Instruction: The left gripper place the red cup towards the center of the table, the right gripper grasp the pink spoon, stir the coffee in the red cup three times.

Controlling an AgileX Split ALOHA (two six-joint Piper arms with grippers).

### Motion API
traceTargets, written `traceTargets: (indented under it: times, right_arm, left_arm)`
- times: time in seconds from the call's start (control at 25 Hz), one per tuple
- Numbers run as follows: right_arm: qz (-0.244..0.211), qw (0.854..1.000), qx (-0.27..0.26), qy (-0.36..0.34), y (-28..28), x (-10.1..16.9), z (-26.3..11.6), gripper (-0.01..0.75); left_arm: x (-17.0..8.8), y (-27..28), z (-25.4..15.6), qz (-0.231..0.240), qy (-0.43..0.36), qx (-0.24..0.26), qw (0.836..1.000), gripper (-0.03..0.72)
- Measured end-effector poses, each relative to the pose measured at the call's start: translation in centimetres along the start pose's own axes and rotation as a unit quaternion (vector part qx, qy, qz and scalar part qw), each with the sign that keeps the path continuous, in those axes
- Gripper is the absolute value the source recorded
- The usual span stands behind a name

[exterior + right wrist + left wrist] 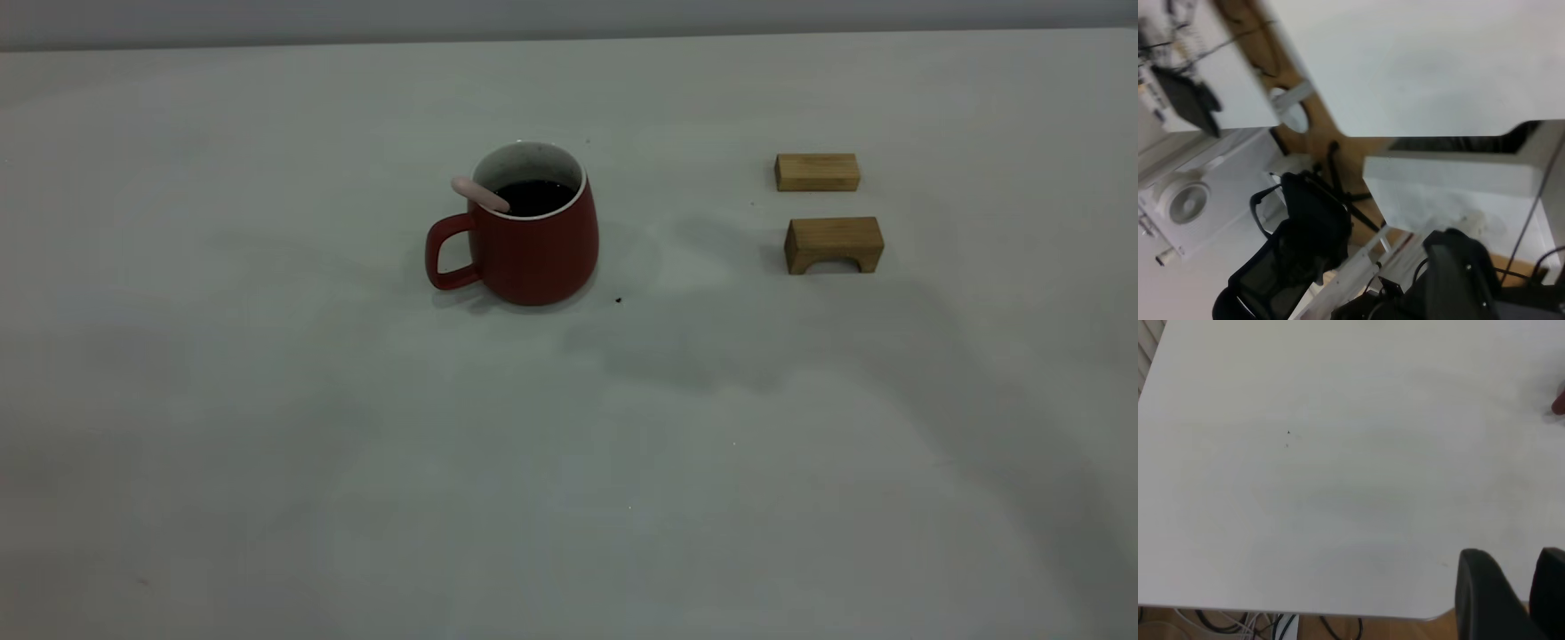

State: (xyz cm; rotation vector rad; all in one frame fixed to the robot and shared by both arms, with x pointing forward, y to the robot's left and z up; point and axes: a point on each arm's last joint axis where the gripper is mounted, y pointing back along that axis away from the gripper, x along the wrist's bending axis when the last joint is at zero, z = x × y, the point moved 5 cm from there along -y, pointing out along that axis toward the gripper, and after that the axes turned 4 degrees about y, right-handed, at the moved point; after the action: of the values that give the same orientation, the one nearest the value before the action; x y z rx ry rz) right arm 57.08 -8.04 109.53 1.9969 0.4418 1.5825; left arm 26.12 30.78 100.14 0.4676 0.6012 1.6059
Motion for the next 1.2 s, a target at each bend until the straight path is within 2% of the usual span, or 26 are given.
traceTargets:
  times: [0.24, 0.32, 0.36, 0.44, 0.48, 0.52, 0.64, 0.68, 0.8, 0.92, 1.08, 1.2]
  right_arm:
    - [0.060, 0.993, -0.042, 0.088, 6.5, 4.0, -5.8, 0.222]
    - [0.064, 0.978, -0.071, 0.188, 8.8, 4.7, -7.9, 0.174]
    - [0.050, 0.957, -0.095, 0.268, 10.2, 4.8, -9.1, 0.154]
    - [0.002, 0.898, -0.141, 0.417, 12.7, 4.3, -11.4, 0.132]
    - [-0.022, 0.866, -0.161, 0.473, 14.1, 3.7, -12.8, 0.126]
    - [-0.037, 0.842, -0.183, 0.506, 15.5, 3.2, -14.4, 0.123]
    - [-0.055, 0.797, -0.247, 0.549, 19.0, 1.1, -19.1, 0.121]
    - [-0.066, 0.789, -0.271, 0.547, 19.9, 0.1, -20.1, 0.121]
    - [-0.113, 0.750, -0.351, 0.548, 21.9, -3.4, -24.1, 0.121]
    - [-0.168, 0.728, -0.401, 0.531, 21.6, -7.2, -26.2, 0.121]
    - [-0.241, 0.724, -0.415, 0.495, 19.5, -12.9, -26.3, 0.123]
    - [-0.302, 0.735, -0.395, 0.461, 17.9, -17.3, -24.9, 0.128]
  left_arm:
    - [0.0, 0.0, 0.0, 0.000, 0.000, 0.000, 1.000, 0.244]
    - [0.0, 0.0, 0.0, 0.000, 0.000, 0.000, 1.000, 0.244]
    - [0.0, 0.0, 0.0, 0.000, 0.000, 0.000, 1.000, 0.244]
    - [0.0, 0.0, 0.0, 0.000, 0.000, -0.001, 1.000, 0.244]
    - [0.0, 0.0, 0.0, 0.000, 0.000, -0.001, 1.000, 0.244]
    - [0.0, 0.0, 0.0, 0.000, 0.000, -0.001, 1.000, 0.244]
    - [0.0, 0.0, 0.0, 0.000, 0.000, -0.001, 1.000, 0.244]
    - [0.0, 0.0, 0.0, 0.000, 0.000, -0.001, 1.000, 0.244]
    - [0.0, 0.0, 0.0, 0.000, 0.000, -0.001, 1.000, 0.244]
    - [0.0, 0.0, 0.0, 0.000, 0.000, -0.001, 1.000, 0.244]
    - [0.0, 0.0, 0.0, 0.000, 0.000, -0.001, 1.000, 0.244]
    - [0.0, 0.0, 0.0, 0.000, 0.000, -0.001, 1.000, 0.244]
